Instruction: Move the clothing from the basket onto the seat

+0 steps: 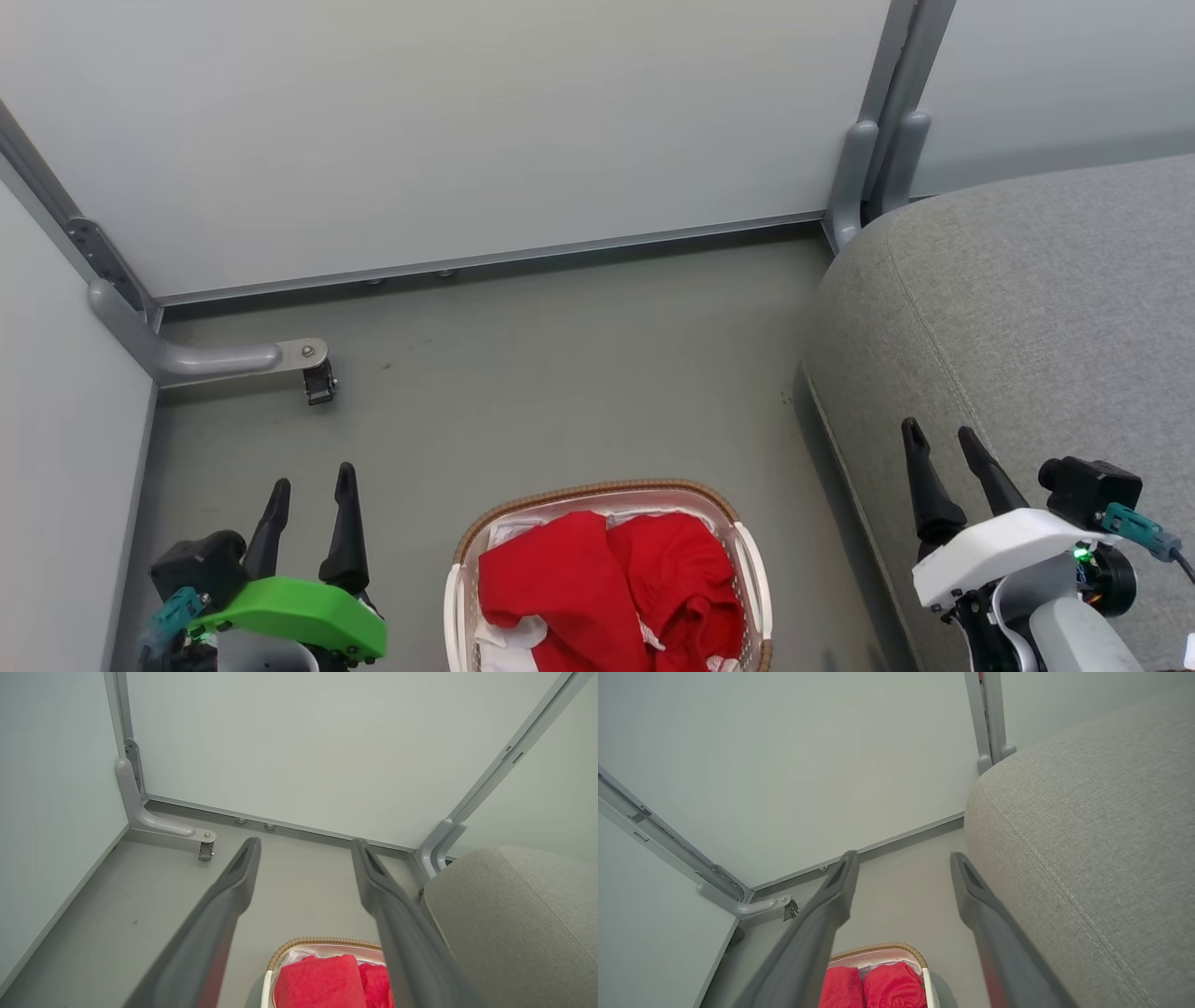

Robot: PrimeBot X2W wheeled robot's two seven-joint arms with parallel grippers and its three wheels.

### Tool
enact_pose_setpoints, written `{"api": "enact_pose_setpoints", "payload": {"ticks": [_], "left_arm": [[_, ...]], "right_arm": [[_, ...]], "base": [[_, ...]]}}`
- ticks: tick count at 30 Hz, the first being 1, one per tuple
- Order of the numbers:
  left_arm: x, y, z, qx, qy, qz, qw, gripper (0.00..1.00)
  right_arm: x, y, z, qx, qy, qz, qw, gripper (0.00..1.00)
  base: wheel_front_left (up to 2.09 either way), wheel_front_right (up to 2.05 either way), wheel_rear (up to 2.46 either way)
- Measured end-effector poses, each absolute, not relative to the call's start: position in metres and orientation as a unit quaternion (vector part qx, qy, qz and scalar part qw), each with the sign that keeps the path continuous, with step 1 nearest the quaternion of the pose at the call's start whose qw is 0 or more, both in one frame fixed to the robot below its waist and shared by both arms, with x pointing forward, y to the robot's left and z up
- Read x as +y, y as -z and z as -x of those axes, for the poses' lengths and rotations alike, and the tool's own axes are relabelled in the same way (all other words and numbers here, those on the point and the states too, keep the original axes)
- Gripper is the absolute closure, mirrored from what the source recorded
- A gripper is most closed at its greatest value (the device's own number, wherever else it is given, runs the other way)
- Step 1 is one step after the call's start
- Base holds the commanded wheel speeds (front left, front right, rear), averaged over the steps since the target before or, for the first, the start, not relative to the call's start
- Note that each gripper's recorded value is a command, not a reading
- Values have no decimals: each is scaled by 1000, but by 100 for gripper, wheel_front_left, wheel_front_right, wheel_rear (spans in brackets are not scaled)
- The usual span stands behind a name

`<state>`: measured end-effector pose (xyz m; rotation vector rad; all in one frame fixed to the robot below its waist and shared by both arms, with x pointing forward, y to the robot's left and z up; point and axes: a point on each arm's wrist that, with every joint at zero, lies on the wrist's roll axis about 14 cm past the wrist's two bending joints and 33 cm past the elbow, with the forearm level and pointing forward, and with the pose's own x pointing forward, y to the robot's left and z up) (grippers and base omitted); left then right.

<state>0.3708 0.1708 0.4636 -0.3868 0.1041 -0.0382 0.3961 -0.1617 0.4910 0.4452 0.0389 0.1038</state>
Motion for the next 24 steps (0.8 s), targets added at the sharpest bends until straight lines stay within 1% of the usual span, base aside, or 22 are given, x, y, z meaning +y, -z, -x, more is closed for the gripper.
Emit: {"api": "enact_pose_setpoints", "payload": {"ticks": [13,24], "left_arm": [[165,-464,-371,46,37,137,989,0],[168,-460,-367,46,35,104,993,0]], "right_arm": [[-158,-493,-402,12,-65,-155,986,0],[-156,-487,-400,14,-68,-114,991,0]], "base": [[0,0,0],[0,0,0]]}}
